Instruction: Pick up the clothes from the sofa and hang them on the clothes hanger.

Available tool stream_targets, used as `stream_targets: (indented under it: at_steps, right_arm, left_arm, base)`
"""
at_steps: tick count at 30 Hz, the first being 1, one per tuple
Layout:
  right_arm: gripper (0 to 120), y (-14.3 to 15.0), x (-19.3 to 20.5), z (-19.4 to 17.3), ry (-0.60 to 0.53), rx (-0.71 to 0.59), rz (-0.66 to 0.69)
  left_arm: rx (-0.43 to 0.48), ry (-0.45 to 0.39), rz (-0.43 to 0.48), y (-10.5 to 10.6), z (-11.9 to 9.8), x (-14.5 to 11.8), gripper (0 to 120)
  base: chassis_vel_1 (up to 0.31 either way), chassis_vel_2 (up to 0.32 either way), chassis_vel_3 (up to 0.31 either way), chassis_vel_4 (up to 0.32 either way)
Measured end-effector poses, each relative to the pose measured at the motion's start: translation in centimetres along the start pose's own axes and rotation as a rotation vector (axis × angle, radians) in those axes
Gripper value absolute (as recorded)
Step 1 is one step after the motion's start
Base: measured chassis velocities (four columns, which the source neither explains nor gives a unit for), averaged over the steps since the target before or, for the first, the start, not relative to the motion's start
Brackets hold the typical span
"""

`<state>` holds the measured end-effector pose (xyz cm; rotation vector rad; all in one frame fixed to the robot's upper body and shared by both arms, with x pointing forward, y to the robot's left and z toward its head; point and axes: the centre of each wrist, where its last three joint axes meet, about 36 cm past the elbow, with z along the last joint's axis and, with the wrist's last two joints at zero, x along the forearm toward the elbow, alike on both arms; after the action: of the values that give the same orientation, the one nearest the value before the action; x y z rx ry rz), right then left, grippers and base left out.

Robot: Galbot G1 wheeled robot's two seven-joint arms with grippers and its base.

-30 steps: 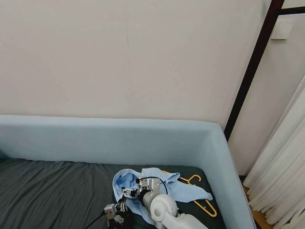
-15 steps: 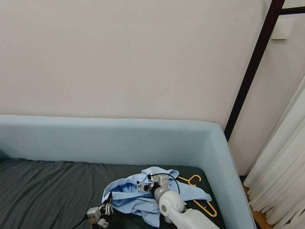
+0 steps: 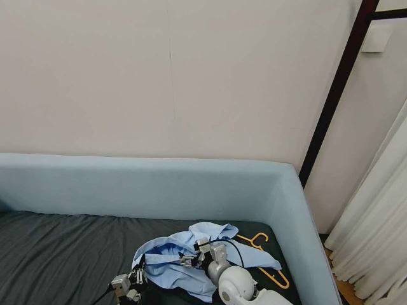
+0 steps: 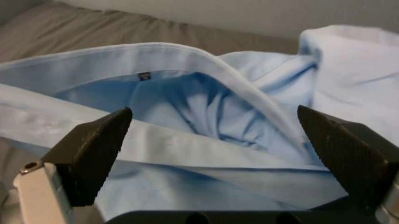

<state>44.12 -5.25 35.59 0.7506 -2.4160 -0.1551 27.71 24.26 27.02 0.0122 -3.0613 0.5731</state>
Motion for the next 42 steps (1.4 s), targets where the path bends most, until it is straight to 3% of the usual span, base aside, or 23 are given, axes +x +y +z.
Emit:
stream_targets:
  at_steps: [7, 20, 25, 28, 31, 32, 42]
  right_arm:
    - [98, 0.3, -2.0, 0.3, 0.023, -0.021, 0.017]
    - [83, -3.8, -4.1, 2.0, 0.063, 0.050, 0.109]
    - [73, -3.9, -4.3, 3.0, 0.073, 0.126, 0.108]
    - [60, -4.0, -4.7, 3.7, 0.076, 0.186, 0.115]
    - [56, -4.1, -5.0, 3.9, 0.070, 0.208, 0.125]
    - [49, -4.3, -5.2, 3.8, 0.065, 0.222, 0.133]
    - [14, -5.2, -4.8, 4.6, 0.076, 0.309, 0.149]
  left_arm:
    - [-0.004, 0.004, -0.001, 0.2, 0.2, 0.9, 0]
    - [0.006, -0.003, -0.008, 0.0, 0.3, 1.4, 0]
    - [0.009, -0.003, -0.004, -0.2, 0.3, 1.3, 0]
    - [0.009, -0.004, -0.004, -0.2, 0.1, 1.4, 0]
    - [0.010, -0.006, -0.005, -0.3, 0.0, 1.5, 0]
    - [0.011, -0.007, -0.006, -0.3, 0.0, 1.5, 0]
    - [0.023, -0.009, -0.016, -0.6, 0.2, 1.6, 0]
  base:
    - [0.000, 0.000, 0.000, 0.000]
    - [0.000, 0.000, 0.000, 0.000]
    - [0.000, 0.000, 0.000, 0.000]
    - [0.000, 0.000, 0.000, 0.000]
    - [0.000, 0.000, 0.000, 0.000]
    - [0.000, 0.000, 0.000, 0.000]
    - [0.000, 0.000, 0.000, 0.000]
